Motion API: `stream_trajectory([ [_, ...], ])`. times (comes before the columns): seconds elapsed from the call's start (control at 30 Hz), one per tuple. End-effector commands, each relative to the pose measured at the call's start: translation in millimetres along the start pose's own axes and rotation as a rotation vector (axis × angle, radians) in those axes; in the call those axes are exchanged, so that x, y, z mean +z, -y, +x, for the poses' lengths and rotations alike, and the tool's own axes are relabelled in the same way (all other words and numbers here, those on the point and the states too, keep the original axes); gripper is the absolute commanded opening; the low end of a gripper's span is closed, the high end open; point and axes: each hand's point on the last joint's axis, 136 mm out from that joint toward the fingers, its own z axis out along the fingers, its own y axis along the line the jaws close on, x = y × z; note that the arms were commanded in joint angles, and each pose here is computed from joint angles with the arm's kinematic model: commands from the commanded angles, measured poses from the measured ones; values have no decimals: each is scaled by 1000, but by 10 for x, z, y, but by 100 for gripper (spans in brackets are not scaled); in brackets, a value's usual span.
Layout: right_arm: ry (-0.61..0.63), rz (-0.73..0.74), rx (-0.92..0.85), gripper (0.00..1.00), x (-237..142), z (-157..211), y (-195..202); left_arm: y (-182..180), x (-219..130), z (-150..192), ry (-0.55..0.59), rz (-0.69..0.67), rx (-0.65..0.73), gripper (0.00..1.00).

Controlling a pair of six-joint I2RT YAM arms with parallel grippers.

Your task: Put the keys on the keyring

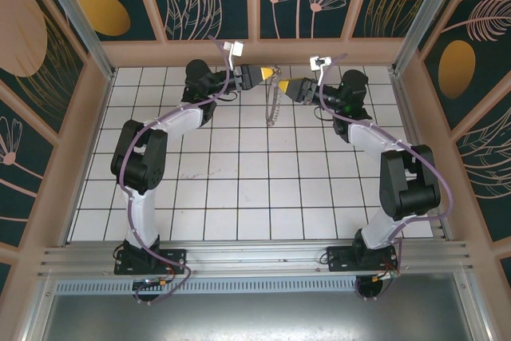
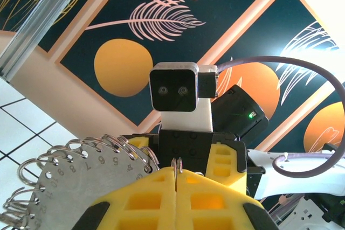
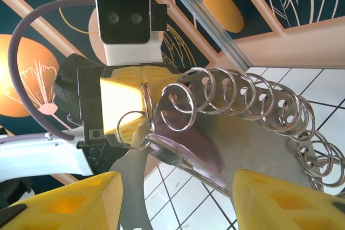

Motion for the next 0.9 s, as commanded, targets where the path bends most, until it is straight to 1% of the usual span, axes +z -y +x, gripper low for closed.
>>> stream_trajectory([
  [0.0, -15, -42, -64, 56, 78, -62, -86, 341, 40, -119, 8, 58, 75, 0],
  [0.17, -28, -70, -78, 55, 140, -50, -127, 357, 65, -105, -3, 67, 74, 0],
  [0.23, -31, -77, -83, 51, 152, -49, -135, 360, 75, -102, -7, 69, 72, 0],
  [0.3, -35, -78, -81, 43, 153, -42, -135, 358, 81, -99, -7, 69, 71, 0],
  [0.4, -41, -81, -77, 25, 139, -12, -142, 348, 82, -108, -2, 66, 70, 0],
  [0.47, -45, -83, -75, 16, 128, 11, -158, 346, 83, -113, 1, 65, 71, 0],
  [0.6, -49, -78, -69, 2, 103, 53, -174, 343, 84, -128, 8, 59, 74, 0],
  [0.63, -51, -76, -68, 0, 99, 60, -171, 348, 85, -135, 10, 58, 76, 0],
  [0.87, -73, -73, -53, 0, 175, 178, -203, 349, 79, -159, 24, 49, 83, 0],
])
